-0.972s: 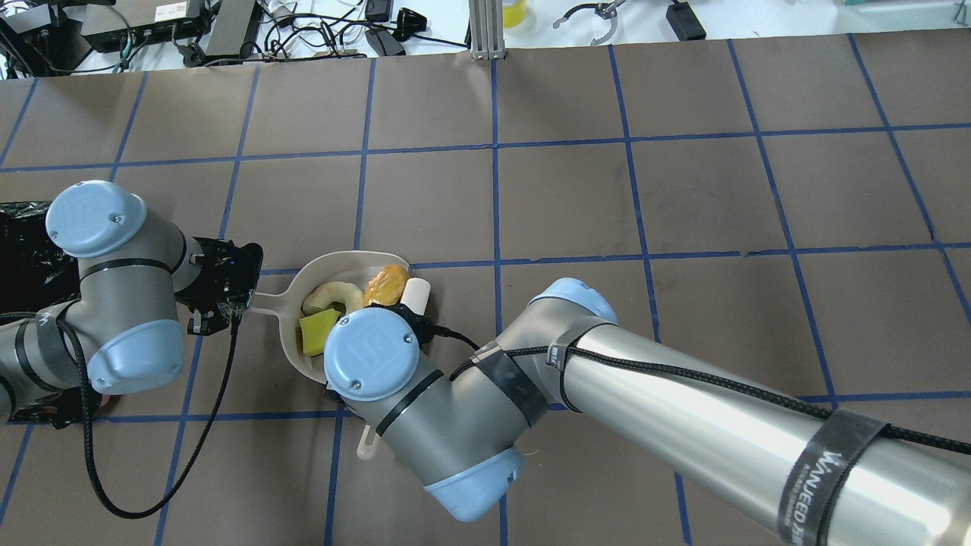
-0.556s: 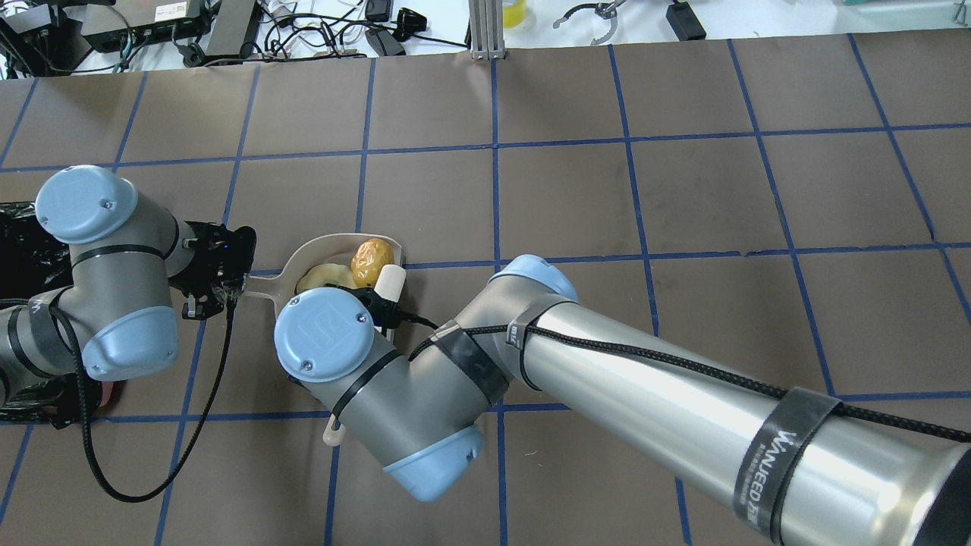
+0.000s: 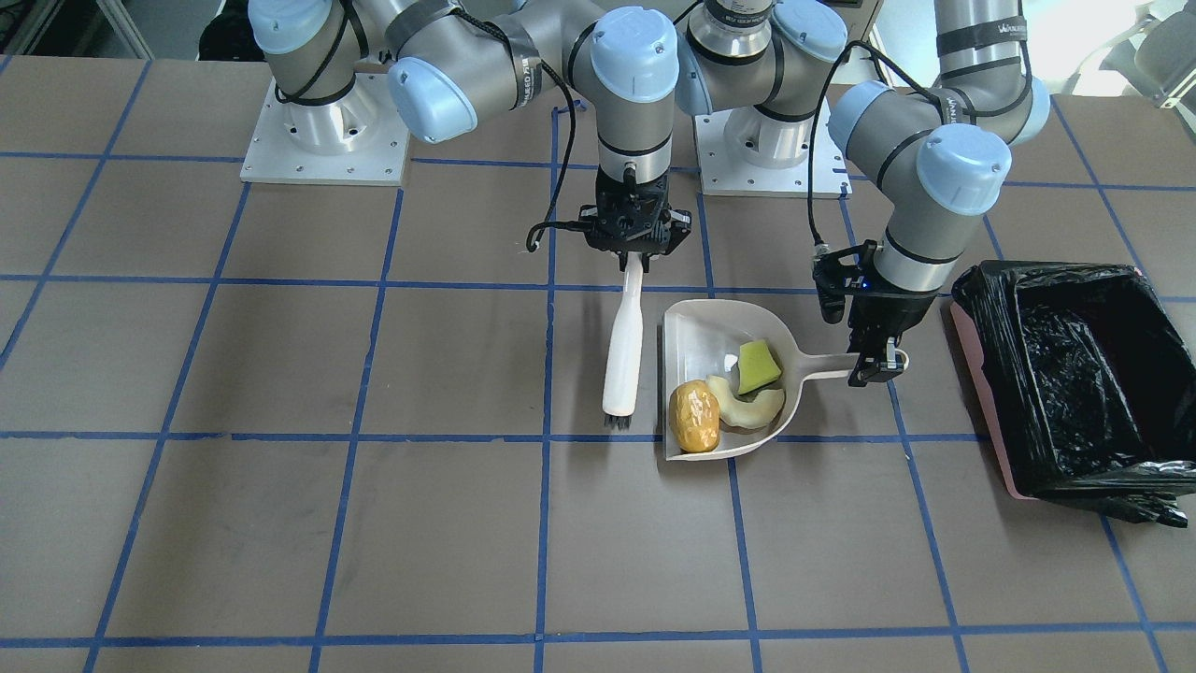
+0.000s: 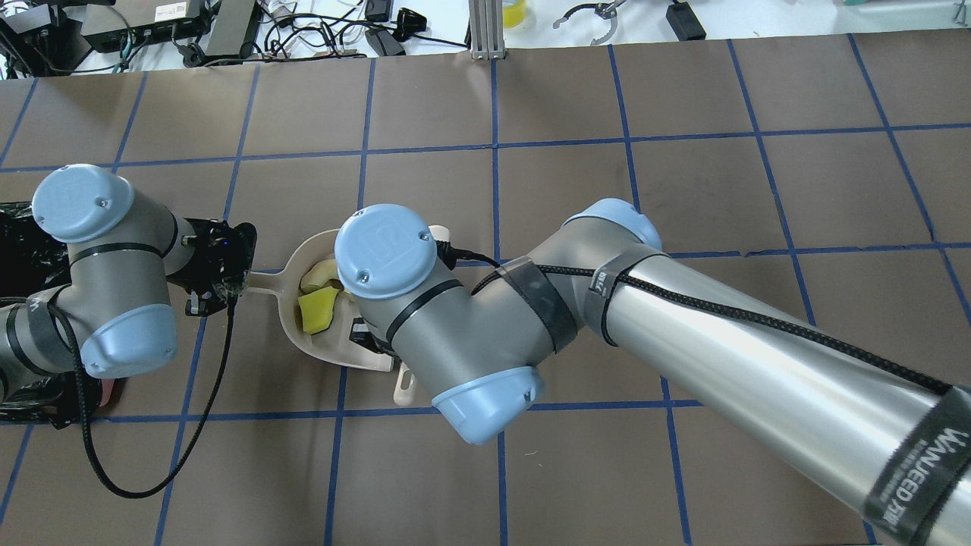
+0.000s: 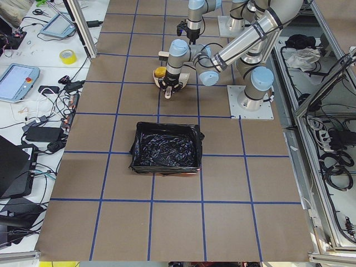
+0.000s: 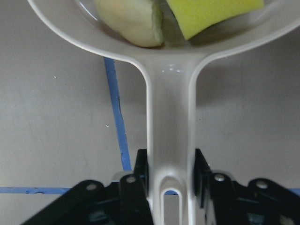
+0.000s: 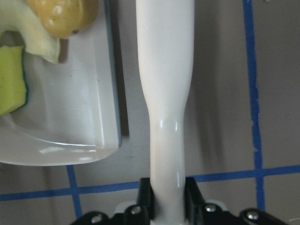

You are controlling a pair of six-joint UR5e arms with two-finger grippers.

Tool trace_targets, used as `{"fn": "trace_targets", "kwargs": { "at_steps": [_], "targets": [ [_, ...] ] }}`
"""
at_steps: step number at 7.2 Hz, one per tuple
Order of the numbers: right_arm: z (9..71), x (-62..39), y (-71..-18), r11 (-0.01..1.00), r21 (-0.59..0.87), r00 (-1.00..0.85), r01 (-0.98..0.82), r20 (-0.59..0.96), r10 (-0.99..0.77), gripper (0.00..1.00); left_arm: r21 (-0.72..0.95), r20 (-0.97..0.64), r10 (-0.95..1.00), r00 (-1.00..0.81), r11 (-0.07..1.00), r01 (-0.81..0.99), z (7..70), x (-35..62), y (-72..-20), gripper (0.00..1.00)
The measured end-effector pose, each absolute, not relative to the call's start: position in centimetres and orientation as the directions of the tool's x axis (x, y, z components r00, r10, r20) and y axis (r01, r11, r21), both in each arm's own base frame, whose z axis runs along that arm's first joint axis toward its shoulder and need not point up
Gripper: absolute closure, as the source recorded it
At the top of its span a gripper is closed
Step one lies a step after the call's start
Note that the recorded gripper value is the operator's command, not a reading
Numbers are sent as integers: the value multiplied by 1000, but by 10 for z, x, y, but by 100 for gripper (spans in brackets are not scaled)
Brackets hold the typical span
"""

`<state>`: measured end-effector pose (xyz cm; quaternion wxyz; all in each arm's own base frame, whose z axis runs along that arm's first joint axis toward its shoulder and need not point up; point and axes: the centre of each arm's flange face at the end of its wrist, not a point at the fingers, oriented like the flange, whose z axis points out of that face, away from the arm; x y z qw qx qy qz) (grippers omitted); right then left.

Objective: Sweep and dump trash into bin
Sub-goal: 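Swing the dustpan over the bag with the left gripper while the right withdraws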

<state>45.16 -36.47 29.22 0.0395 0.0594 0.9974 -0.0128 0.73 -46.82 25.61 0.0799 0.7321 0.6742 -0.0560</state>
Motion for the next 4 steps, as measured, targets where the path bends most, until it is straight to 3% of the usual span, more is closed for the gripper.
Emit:
{"fn": "trace_targets", "kwargs": {
  "at_steps": [4],
  "targets": [
    [317, 334, -451, 999, -36, -1000, -16, -1, -16, 100, -156, -212, 975, -72, 39, 987, 310, 81, -491, 100]
  ]
}}
